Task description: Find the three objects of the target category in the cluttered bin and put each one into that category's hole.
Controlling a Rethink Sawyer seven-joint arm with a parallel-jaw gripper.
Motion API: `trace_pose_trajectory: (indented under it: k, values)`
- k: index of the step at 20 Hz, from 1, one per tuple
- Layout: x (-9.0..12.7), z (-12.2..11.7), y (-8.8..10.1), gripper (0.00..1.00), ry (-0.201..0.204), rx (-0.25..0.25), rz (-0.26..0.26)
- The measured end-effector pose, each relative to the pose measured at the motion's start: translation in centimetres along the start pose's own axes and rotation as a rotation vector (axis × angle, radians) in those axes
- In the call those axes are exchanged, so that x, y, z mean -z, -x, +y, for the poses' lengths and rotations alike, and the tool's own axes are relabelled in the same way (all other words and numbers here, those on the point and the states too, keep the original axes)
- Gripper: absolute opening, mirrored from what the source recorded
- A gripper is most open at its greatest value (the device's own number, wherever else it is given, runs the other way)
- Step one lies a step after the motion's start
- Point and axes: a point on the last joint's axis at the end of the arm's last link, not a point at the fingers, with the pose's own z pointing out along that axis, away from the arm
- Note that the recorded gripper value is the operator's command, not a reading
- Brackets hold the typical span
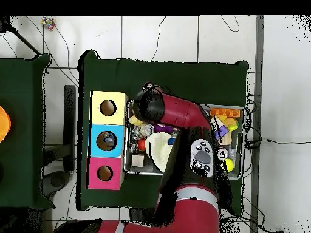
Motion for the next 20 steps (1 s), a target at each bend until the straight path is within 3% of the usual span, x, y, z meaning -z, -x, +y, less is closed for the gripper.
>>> trace_pose_trajectory:
  k: [5, 11, 20]
  values:
    - [-2.0, -0.4, -1.4, 0.00, 0.010, 0.016, -0.014]
    - [-3.6, -1.3, -4.2, 0.00, 0.003, 0.034, 0.023]
    - [-3.4, -0.8, -4.7, 0.00, 0.025, 0.027, 0.030]
